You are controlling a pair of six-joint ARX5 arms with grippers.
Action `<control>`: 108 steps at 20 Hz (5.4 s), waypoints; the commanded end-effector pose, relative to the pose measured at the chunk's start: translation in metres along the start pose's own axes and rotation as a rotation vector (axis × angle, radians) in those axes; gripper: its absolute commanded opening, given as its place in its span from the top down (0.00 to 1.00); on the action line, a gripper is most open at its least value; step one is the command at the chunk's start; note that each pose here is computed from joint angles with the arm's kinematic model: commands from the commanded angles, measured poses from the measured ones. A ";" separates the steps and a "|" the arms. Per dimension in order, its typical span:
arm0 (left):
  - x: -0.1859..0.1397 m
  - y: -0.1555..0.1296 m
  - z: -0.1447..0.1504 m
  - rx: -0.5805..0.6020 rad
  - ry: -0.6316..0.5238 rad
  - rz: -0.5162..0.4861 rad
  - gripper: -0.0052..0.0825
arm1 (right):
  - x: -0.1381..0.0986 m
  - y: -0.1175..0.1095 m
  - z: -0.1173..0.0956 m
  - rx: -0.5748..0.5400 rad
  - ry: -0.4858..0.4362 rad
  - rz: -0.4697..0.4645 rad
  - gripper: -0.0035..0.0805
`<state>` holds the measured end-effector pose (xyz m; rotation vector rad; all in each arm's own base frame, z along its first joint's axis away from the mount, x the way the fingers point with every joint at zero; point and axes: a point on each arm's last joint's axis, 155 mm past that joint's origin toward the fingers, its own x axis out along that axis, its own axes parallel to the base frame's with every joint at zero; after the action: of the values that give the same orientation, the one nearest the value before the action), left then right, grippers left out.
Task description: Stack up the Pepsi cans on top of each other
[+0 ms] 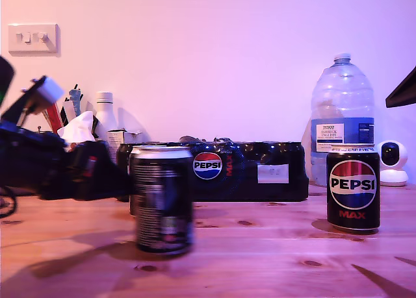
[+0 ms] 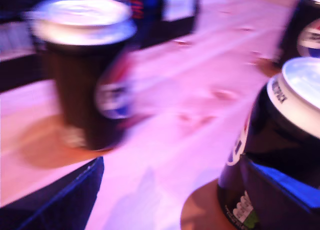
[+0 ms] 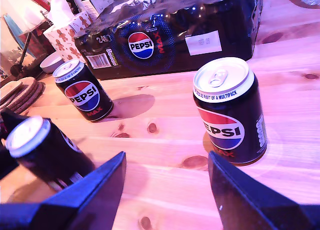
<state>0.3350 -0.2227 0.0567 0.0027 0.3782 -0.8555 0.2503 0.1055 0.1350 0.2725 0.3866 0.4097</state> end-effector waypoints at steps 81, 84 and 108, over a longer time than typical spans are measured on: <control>0.080 0.088 0.026 0.044 0.020 0.104 0.05 | 0.067 -0.050 -0.016 -0.189 0.046 -0.184 0.02; 0.080 0.088 0.027 0.045 0.018 0.104 0.05 | 0.076 -0.051 -0.015 -0.242 0.025 -0.178 0.02; 0.083 0.084 0.029 0.050 0.015 0.095 0.05 | 0.145 -0.091 -0.026 -0.272 0.059 -0.252 0.43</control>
<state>0.4540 -0.2304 0.0496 0.0757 0.3622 -0.7685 0.3908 0.0941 0.0347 -0.0560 0.4274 0.2264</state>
